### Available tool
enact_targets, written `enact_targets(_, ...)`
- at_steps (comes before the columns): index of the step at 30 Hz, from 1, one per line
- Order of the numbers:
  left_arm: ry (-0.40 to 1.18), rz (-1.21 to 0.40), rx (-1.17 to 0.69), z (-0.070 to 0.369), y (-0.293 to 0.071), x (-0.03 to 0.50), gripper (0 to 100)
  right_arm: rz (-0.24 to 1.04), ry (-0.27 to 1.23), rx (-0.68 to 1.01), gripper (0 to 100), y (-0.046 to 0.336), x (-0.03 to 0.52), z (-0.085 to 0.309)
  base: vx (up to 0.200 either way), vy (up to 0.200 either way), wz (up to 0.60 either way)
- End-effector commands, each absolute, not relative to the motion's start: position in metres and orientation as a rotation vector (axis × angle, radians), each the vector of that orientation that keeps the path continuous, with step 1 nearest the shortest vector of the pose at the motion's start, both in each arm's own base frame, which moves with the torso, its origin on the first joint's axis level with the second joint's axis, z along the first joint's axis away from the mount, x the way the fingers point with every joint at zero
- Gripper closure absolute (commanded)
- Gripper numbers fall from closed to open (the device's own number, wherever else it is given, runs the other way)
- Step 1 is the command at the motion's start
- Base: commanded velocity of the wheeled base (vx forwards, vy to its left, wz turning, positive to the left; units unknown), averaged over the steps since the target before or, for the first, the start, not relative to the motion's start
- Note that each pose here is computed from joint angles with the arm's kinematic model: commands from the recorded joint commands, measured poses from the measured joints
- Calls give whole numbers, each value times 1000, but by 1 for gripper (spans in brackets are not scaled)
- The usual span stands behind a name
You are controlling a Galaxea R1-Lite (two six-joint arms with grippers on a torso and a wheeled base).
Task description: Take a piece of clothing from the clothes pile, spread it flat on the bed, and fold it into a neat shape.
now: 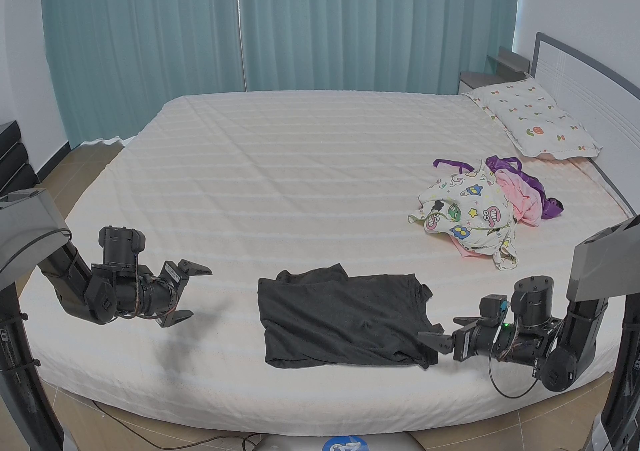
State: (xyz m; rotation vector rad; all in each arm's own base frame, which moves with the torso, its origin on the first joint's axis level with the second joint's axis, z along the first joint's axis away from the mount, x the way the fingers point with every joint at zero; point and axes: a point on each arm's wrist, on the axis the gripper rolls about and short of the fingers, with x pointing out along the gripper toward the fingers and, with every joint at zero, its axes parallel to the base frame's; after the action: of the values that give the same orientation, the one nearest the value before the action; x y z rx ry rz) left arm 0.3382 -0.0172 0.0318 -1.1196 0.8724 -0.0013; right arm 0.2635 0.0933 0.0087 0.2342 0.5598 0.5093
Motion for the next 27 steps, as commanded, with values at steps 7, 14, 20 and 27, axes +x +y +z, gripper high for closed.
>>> enact_targets(7, 873, -1, -1122, 32, -17, 338, 0, 367, 594, 498, 0, 135, 369, -15, 0, 0, 0)
enact_targets(14, 872, -2, -1122, 32, -17, 338, 0, 351, 587, 535, 0, 148, 395, -32, 0, 0, 0)
enact_targets(20, 876, 0, -1122, 31, -17, 337, 0, 341, 593, 534, 0, 148, 403, -40, 0, 0, 0)
enact_targets(27, 876, 0, -1122, 31, -17, 337, 0, 323, 573, 543, 0, 141, 411, -38, 0, 0, 0)
